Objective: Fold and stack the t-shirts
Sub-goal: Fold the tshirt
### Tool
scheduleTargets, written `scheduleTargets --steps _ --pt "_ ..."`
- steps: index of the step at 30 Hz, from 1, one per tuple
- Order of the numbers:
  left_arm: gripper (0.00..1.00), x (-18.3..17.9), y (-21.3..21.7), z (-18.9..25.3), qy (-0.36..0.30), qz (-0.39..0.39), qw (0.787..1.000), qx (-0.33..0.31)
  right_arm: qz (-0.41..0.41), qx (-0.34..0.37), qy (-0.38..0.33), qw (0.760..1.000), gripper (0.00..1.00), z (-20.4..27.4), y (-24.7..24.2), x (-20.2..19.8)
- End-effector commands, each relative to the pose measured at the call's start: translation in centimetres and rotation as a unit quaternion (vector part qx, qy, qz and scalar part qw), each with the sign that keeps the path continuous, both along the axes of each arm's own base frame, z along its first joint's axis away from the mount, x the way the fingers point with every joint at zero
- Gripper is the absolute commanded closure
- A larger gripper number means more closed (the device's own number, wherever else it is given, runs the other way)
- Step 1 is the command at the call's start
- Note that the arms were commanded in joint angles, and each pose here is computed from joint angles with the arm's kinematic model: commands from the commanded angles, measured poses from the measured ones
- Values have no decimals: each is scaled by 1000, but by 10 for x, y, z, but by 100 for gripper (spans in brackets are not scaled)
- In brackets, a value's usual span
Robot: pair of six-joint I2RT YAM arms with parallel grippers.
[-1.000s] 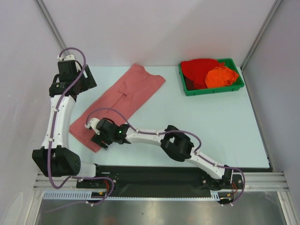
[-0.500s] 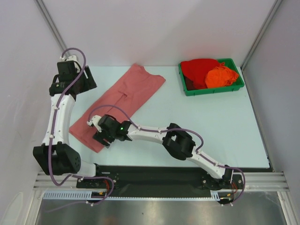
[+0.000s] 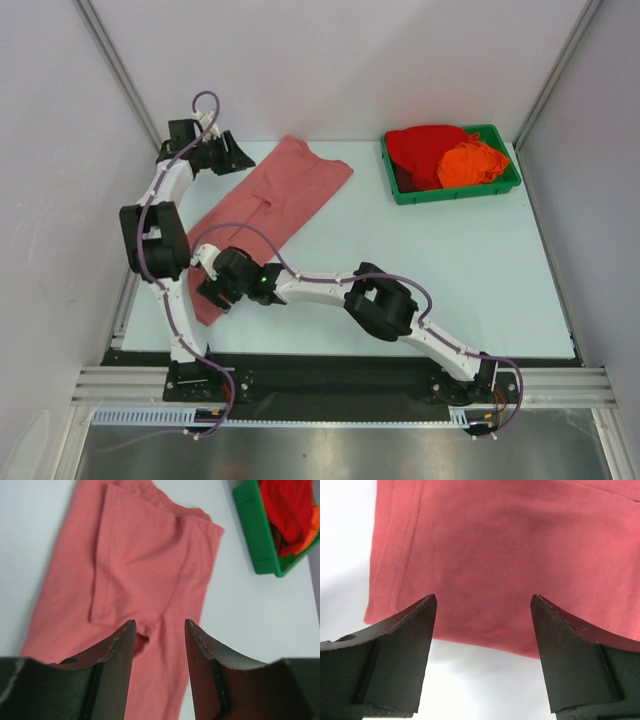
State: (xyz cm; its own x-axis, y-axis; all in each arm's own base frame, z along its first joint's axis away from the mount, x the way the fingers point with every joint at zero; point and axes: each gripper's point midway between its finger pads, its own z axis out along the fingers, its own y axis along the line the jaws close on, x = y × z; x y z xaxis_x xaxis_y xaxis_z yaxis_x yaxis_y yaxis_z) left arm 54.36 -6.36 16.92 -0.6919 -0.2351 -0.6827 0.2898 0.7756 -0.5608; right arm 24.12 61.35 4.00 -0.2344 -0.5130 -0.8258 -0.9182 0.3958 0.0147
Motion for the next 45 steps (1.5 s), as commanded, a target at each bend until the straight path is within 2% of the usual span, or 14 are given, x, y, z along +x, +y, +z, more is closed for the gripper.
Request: scheduleTargets --steps 1,2,6,13,20,24,26,28,32,36,44,45 --pt "51 29 -6 14 -30 -14 999 -28 -16 55 -21 998 19 36 9 15" --pt "51 35 0 -12 1 0 1000 -25 -18 51 -20 998 19 34 9 17" --pt "49 39 10 -42 55 31 998 3 -26 18 -15 999 20 20 -4 23" --pt "49 30 21 -97 127 74 989 17 -29 -46 12 998 23 -11 -39 23" --pt "49 6 47 -147 230 147 959 71 -28 -103 43 993 25 -39 -81 13" --pt "49 -14 52 -159 261 175 946 81 -47 -163 79 982 25 -68 -126 9" --pt "49 -14 47 -149 248 183 949 67 -58 -166 82 981 25 -64 -141 9" --pt "48 -28 41 -157 260 184 945 72 -76 -182 103 975 26 -76 -168 5" --pt "47 -49 13 -164 278 176 941 75 -112 -187 120 969 26 -67 -205 0" --pt "46 -75 -18 -162 270 171 945 70 -152 -201 136 958 26 -68 -249 -13" --pt "45 -97 -92 -122 238 121 963 42 -231 -223 167 932 26 -71 -329 -44" --pt "44 -99 -98 -118 234 116 964 42 -249 -234 179 922 26 -78 -346 -51"
